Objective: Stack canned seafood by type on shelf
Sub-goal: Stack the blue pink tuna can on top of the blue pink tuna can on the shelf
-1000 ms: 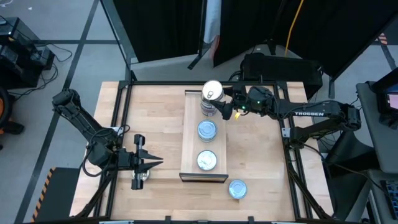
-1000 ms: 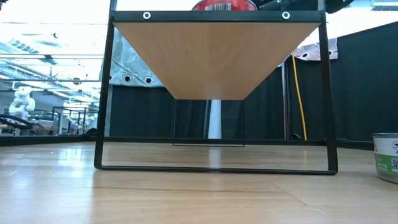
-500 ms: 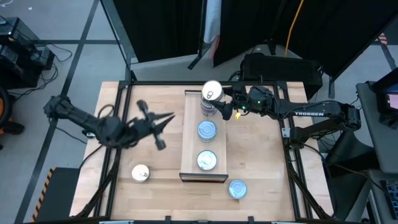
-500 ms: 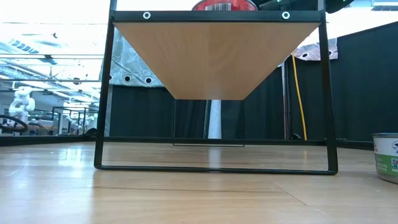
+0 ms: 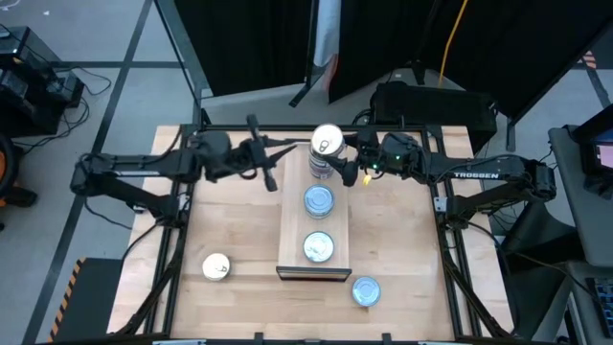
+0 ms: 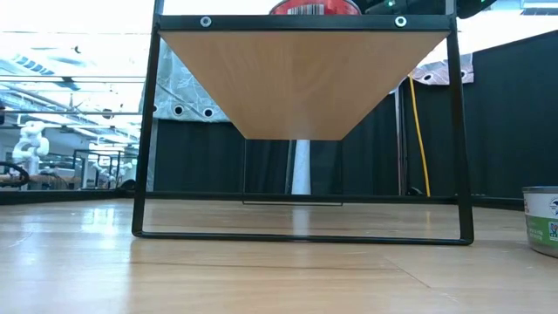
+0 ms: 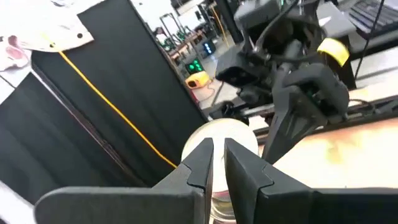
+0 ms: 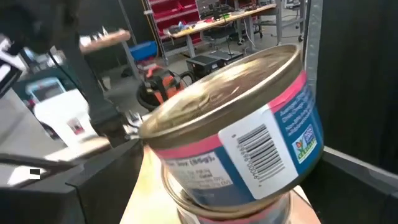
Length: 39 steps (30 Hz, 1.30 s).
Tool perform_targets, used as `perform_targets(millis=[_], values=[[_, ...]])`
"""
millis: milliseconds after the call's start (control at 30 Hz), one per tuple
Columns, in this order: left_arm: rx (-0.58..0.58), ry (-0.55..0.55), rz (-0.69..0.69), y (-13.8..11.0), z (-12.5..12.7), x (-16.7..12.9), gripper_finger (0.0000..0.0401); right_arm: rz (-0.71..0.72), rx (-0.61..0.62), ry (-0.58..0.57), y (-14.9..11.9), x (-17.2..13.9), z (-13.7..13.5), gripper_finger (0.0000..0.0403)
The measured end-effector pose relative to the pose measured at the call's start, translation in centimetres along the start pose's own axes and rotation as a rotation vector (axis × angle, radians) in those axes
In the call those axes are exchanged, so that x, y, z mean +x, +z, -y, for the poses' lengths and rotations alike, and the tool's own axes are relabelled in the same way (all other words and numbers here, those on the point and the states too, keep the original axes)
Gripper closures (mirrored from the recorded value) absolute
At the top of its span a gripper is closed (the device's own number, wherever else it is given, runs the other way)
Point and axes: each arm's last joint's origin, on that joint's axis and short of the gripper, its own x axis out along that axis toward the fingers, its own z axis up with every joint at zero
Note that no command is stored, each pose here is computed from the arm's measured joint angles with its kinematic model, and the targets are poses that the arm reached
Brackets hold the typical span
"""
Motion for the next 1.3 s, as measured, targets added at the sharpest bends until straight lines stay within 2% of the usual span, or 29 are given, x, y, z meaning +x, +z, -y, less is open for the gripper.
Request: perform_targets(millis=[267,500,800,1033,1200,1300], values=[[0.015,0.001,-0.087,-2.3,0.2,2.6,0.0359,-0.017,-0.12,-0.01,-0.2,0.0,0.1,0.0003],[-0.004,-0.001,-0.08,-2.3,0.4,2.8,0.0359,-0.016,-0.15,-0.016,-0.2,0.0,0.1,0.0003],[-0.044,-0.085,-0.035,-2.0,0.8,2.7,0.0359,-0.035,-0.183,-0.043,-0.4,0.0,0.2,0.0003],[-0.174,-0.131,0.029,0.5,1.2,-0.5,0.0359,-0.047,-0.182,-0.044,-0.5,0.0,0.2,0.0003],[-0.253,-0.22,-0.015,1.3,2.9,-2.7,0.0359,-0.048,-0.159,-0.042,-0.5,0.0,0.2,0.0004],[-0.266,-0.226,-0.03,1.9,4.2,-3.5,0.0359,-0.047,-0.156,-0.04,-0.5,0.0,0.2,0.001]])
